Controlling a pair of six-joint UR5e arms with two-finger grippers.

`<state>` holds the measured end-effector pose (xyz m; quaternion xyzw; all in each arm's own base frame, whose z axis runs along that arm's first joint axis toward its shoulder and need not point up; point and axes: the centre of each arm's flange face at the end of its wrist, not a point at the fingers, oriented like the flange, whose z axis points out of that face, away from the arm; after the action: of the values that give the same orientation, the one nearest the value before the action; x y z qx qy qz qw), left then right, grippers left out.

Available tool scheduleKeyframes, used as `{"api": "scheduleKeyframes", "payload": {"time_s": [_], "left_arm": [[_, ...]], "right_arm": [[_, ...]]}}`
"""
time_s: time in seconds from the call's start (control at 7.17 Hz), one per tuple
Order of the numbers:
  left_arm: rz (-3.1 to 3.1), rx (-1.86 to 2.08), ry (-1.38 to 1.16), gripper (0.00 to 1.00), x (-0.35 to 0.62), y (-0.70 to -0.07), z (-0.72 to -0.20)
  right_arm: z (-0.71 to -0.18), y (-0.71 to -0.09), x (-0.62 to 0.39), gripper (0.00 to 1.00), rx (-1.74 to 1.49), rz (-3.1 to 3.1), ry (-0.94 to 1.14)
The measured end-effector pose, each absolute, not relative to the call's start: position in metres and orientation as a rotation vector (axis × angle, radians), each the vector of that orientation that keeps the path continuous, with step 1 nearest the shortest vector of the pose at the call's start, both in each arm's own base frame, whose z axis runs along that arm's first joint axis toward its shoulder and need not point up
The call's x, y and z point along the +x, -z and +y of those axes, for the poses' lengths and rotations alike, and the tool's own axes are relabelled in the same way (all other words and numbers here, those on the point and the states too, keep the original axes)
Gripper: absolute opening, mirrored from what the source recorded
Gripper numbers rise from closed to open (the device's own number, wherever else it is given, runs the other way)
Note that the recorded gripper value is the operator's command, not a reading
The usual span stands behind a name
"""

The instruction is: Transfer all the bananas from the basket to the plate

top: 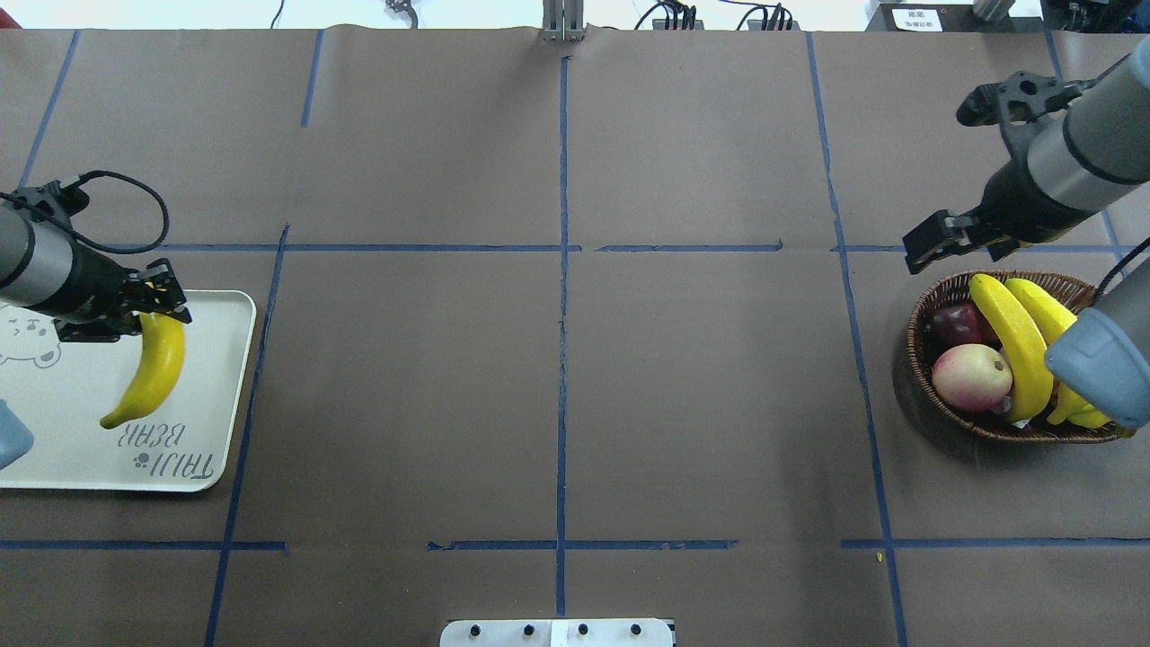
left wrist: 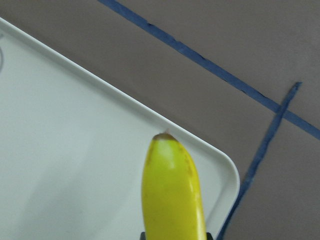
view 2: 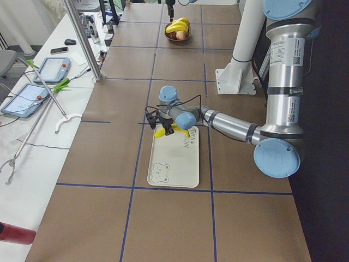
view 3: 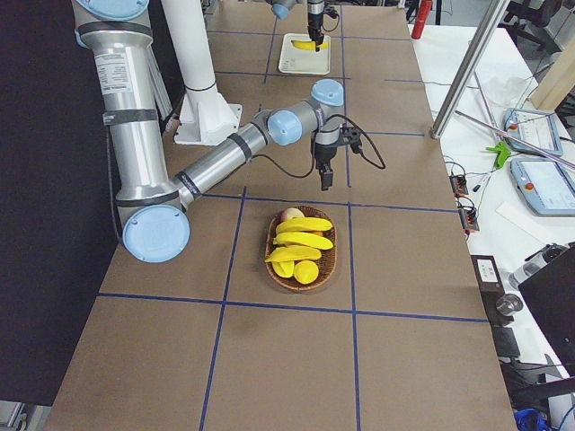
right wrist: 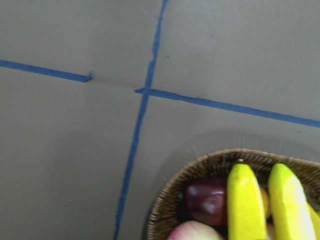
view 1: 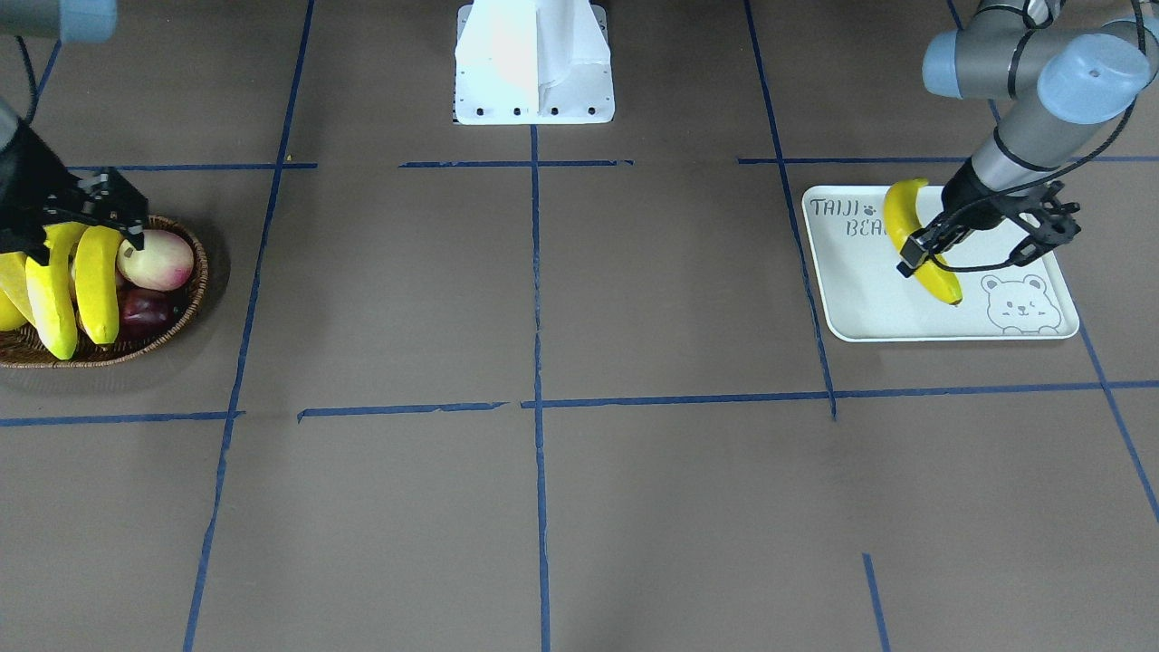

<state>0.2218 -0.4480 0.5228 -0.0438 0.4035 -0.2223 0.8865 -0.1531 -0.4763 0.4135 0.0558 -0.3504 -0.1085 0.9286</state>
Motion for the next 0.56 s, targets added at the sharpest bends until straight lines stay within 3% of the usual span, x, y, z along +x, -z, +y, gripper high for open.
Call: {"api": "scheduleKeyframes", "payload": {"time_s": [0.42, 0.56], "left_arm": [[0.754, -0.086, 0.492, 0.03, 0.167, -0.615, -0.457], [0.759, -0.074, 0.503, 0.12, 0.158, -0.649, -0.457]], "right_arm": [[-0.471, -0.478, -0.081, 1.00, 0.103, -0.754, 0.309], [-0.470, -0.483, -0.076, 1.00, 0.102, -0.755, 0.312]]}}
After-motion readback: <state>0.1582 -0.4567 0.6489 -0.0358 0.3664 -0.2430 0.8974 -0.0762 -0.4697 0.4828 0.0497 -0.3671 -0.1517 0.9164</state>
